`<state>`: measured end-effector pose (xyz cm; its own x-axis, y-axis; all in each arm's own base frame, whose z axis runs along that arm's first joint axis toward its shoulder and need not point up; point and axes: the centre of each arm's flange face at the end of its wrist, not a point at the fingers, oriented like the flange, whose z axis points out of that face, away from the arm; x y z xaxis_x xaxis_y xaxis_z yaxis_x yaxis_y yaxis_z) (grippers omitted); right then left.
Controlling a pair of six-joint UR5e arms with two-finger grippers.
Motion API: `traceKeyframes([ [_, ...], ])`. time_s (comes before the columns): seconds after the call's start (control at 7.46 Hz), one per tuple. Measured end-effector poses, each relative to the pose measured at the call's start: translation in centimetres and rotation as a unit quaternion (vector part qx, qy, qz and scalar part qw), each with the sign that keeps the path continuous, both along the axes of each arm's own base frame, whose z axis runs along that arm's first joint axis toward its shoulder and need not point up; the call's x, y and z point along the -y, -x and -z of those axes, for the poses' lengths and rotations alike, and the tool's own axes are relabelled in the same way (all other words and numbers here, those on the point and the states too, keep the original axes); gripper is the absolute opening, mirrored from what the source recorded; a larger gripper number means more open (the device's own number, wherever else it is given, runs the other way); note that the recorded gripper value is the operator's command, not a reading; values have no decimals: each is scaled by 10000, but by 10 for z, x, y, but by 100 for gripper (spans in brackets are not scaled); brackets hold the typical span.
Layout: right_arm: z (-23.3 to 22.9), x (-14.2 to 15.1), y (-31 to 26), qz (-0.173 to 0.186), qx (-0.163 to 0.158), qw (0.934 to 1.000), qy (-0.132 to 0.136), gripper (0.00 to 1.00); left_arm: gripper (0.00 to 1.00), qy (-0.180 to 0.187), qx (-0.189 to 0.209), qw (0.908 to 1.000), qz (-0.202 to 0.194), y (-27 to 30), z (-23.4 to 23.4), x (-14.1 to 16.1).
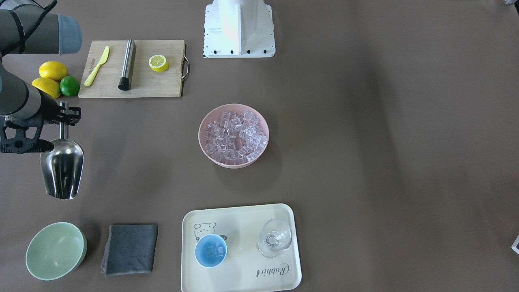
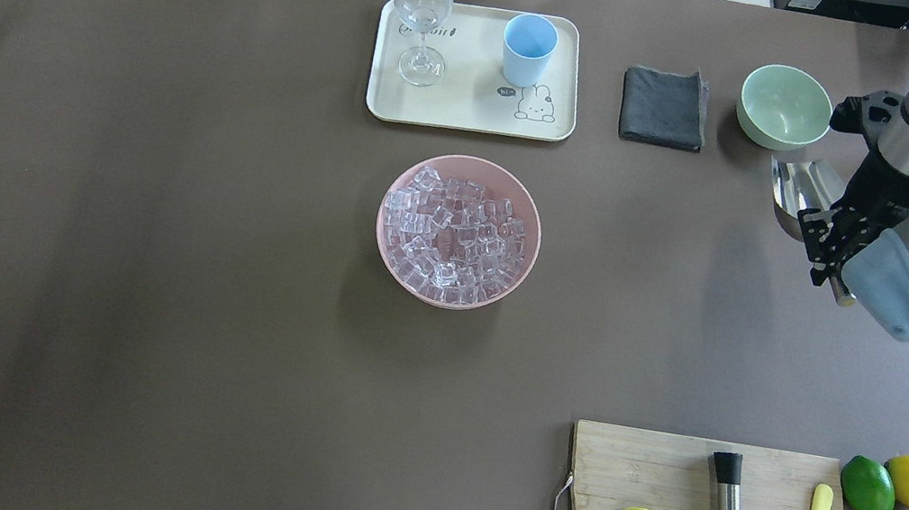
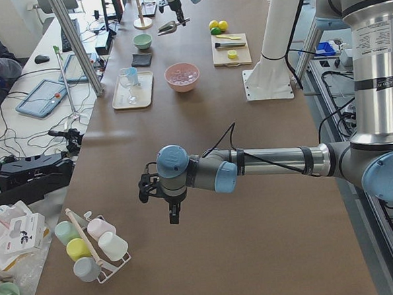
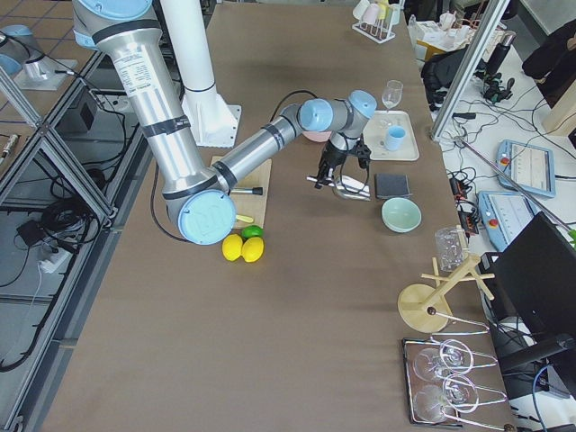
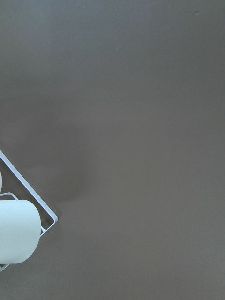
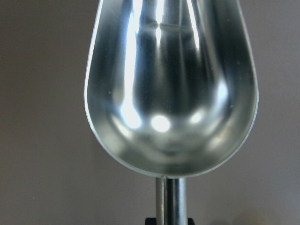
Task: Put ice in cup with scoop
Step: 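Carry the empty scoop back and lower it onto the table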
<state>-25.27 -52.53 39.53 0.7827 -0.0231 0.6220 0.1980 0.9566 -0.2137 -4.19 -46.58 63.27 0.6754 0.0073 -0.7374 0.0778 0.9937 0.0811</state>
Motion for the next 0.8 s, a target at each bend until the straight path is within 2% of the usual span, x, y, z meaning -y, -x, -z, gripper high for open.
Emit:
traceKeyframes([
  [0.27,-18,-28,41,-104,-22,9996,258,0,98,0,9,10000,13,0,-1,0],
  [0.8,-31,-62,96,253,-62,9993,268,0,98,0,-6,10000,10,0,-1,0],
])
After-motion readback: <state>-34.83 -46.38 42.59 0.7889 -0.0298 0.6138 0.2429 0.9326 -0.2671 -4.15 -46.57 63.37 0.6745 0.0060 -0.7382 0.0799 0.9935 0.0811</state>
